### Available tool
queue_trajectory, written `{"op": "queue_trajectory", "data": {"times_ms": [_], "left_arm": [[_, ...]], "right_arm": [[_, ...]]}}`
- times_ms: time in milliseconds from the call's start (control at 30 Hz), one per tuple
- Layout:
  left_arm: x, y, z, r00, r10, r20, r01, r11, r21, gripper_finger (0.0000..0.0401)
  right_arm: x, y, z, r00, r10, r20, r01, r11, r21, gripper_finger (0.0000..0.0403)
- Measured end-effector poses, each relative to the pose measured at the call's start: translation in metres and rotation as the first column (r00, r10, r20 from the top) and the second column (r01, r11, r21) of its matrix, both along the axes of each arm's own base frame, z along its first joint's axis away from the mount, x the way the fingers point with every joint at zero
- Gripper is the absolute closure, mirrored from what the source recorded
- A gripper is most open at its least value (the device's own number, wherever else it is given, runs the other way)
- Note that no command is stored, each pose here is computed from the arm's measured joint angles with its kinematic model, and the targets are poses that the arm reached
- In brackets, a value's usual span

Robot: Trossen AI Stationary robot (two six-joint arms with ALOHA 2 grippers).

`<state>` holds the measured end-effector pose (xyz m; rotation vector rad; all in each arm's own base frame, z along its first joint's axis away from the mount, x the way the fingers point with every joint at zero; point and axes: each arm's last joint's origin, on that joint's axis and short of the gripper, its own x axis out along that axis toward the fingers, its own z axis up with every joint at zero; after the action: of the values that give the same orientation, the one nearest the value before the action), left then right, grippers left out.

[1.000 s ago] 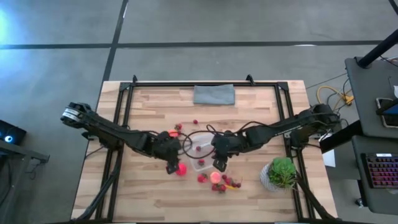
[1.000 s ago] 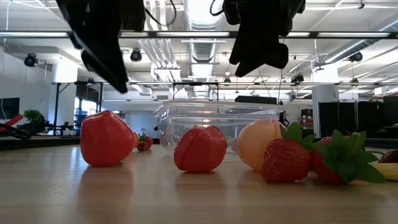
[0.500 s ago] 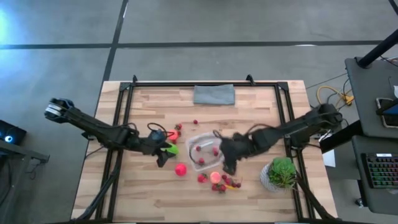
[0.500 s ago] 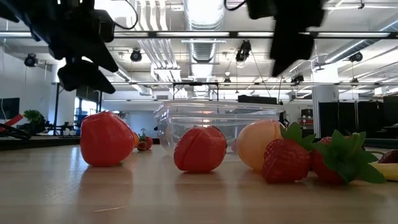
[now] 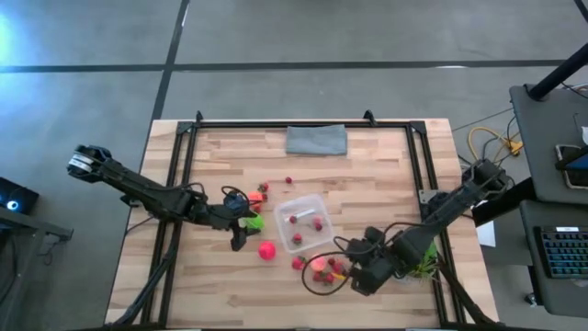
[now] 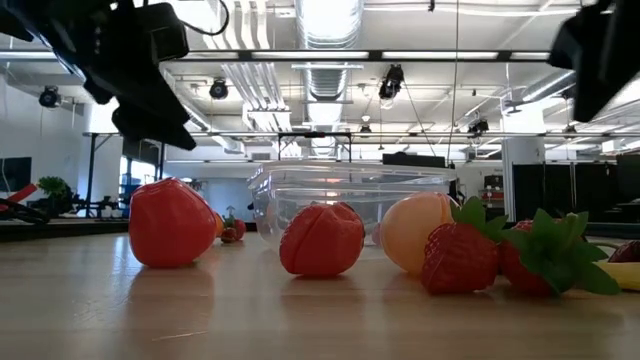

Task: Pick and placing Produce into tupperware
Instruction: Put the green melon into the transparent container

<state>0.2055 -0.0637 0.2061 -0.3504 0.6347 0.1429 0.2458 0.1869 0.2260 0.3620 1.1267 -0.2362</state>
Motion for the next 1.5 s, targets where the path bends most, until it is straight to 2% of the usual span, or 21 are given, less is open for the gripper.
{"op": "queue_trajectory", "data": {"times_ms": [167, 300, 467, 633, 833, 1033, 1133, 1367, 1500], "left_arm": [[0.0, 0.0, -0.004, 0.999, -0.028, -0.032, 0.029, 0.999, 0.033, 0.0154], [-0.001, -0.001, -0.004, 0.995, -0.086, -0.044, 0.087, 0.996, 0.031, 0.0154], [-0.001, -0.001, -0.005, 0.985, -0.163, -0.059, 0.169, 0.979, 0.117, 0.0154], [0.0, -0.001, -0.006, 0.98, -0.186, -0.07, 0.195, 0.969, 0.15, 0.0154], [-0.011, 0.002, -0.022, 0.946, -0.201, -0.254, 0.257, 0.944, 0.208, 0.0154], [-0.009, 0.003, -0.025, 0.943, -0.187, -0.277, 0.252, 0.941, 0.224, 0.0154], [-0.007, 0.003, -0.028, 0.933, -0.203, -0.296, 0.288, 0.916, 0.279, 0.0154], [0.002, 0.0, -0.042, 0.885, -0.286, -0.368, 0.422, 0.826, 0.373, 0.0154], [0.009, -0.001, -0.049, 0.884, -0.259, -0.39, 0.417, 0.813, 0.407, 0.0154]], "right_arm": [[-0.007, 0.007, -0.004, 0.999, -0.047, -0.016, 0.047, 0.998, 0.035, 0.0177], [-0.014, 0.014, -0.005, 1.0, 0.001, -0.017, -0.001, 1.0, 0.026, 0.0177], [-0.018, 0.016, -0.016, 0.996, 0.079, -0.047, -0.08, 0.997, -0.018, 0.0177], [-0.021, 0.014, -0.022, 0.995, 0.063, -0.072, -0.064, 0.998, -0.009, 0.0177], [-0.022, 0.013, -0.022, 0.994, 0.064, -0.083, -0.065, 0.998, -0.016, 0.0177], [-0.022, 0.013, -0.023, 0.991, 0.106, -0.085, -0.109, 0.994, -0.032, 0.0177], [-0.022, 0.013, -0.022, 0.988, 0.132, -0.083, -0.136, 0.99, -0.039, 0.0177], [-0.021, 0.013, -0.022, 0.986, 0.15, -0.08, -0.153, 0.987, -0.043, 0.0177], [-0.021, 0.014, -0.022, 0.986, 0.15, -0.077, -0.153, 0.987, -0.041, 0.0177]]}}
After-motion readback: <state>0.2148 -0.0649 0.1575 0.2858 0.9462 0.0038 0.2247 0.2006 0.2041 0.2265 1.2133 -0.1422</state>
